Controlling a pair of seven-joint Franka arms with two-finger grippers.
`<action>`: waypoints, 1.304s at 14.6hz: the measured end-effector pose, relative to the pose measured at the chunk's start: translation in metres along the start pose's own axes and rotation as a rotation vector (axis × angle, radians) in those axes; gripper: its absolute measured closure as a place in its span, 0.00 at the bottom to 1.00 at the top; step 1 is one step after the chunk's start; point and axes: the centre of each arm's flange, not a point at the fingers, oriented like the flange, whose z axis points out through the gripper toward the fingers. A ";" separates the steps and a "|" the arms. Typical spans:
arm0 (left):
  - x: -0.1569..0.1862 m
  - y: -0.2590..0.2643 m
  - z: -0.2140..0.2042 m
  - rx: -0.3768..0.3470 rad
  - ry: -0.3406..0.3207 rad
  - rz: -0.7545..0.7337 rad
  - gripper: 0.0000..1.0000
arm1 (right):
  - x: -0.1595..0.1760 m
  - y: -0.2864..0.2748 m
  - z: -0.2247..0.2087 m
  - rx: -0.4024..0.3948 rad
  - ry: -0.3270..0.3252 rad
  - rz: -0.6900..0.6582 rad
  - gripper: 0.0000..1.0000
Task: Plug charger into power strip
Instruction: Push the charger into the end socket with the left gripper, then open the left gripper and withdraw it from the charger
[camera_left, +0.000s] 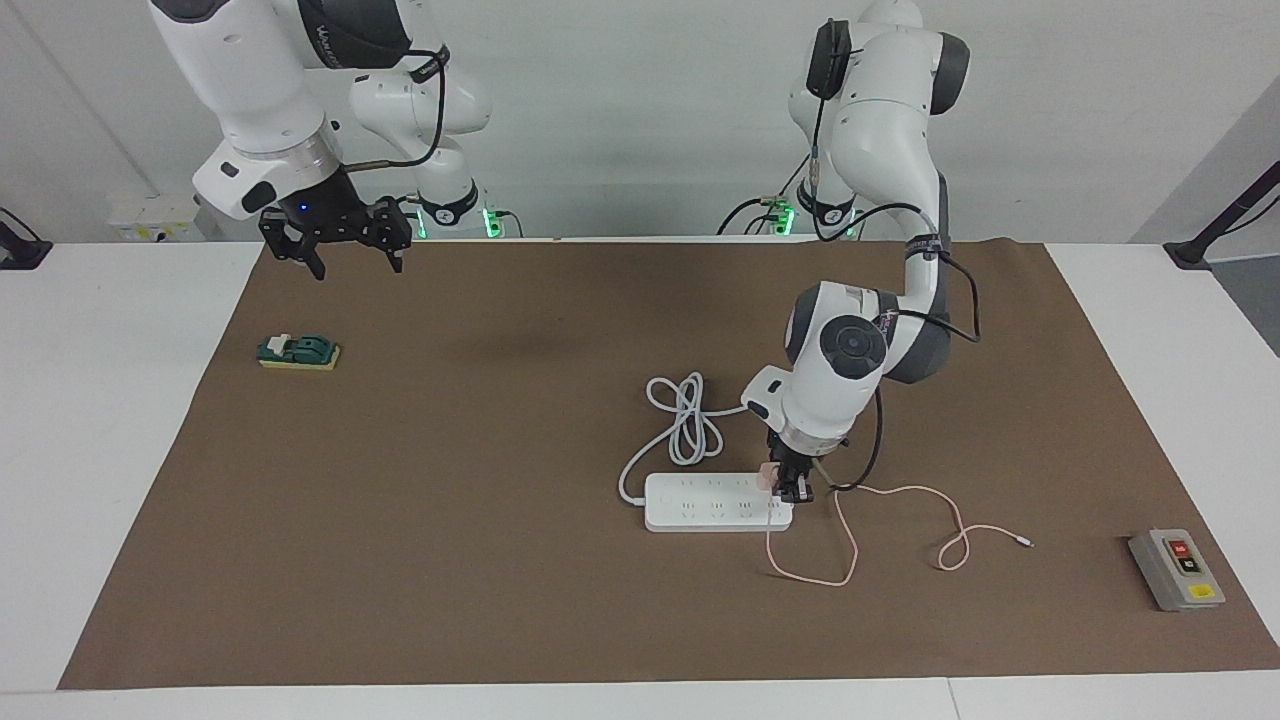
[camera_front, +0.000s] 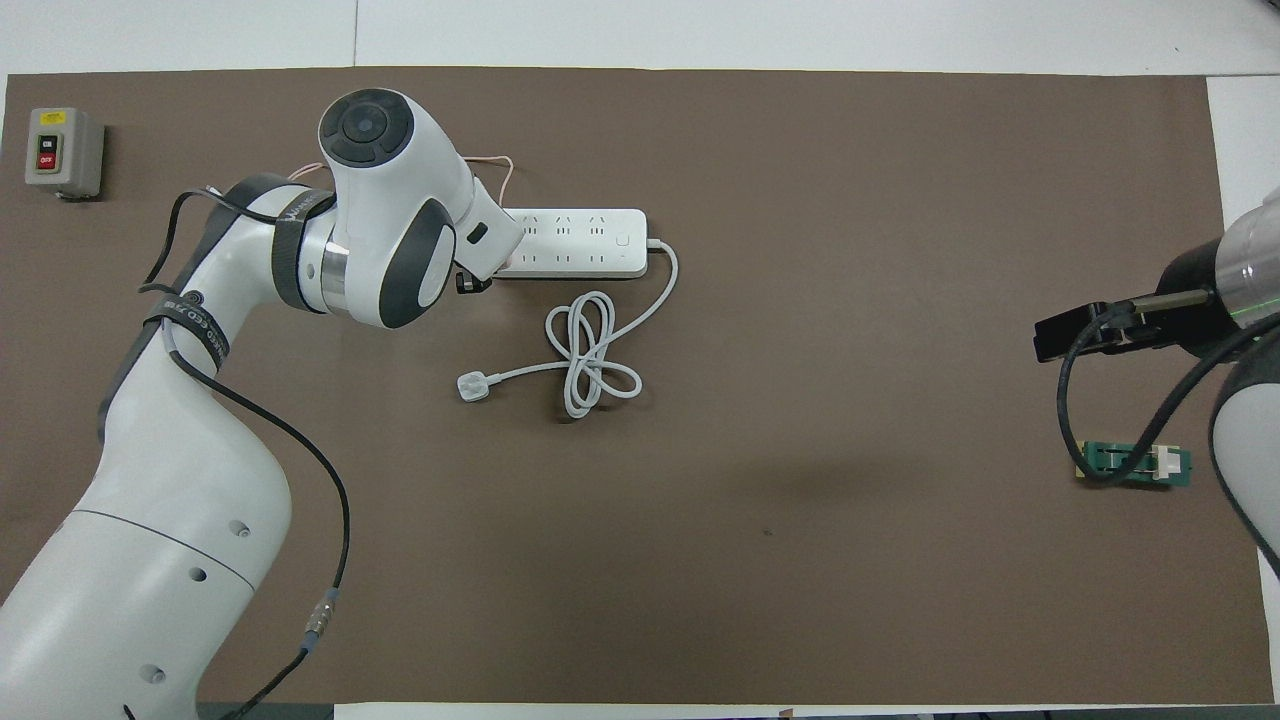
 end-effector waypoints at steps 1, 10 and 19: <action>0.000 -0.001 -0.002 0.005 0.002 -0.001 0.61 | 0.000 0.000 0.000 0.000 0.000 0.000 0.00; -0.025 -0.009 -0.083 0.084 0.033 -0.038 0.00 | 0.000 0.000 0.000 0.000 0.000 0.001 0.00; -0.125 0.023 -0.232 0.072 0.040 -0.223 0.00 | 0.000 0.001 0.000 0.000 0.000 0.002 0.00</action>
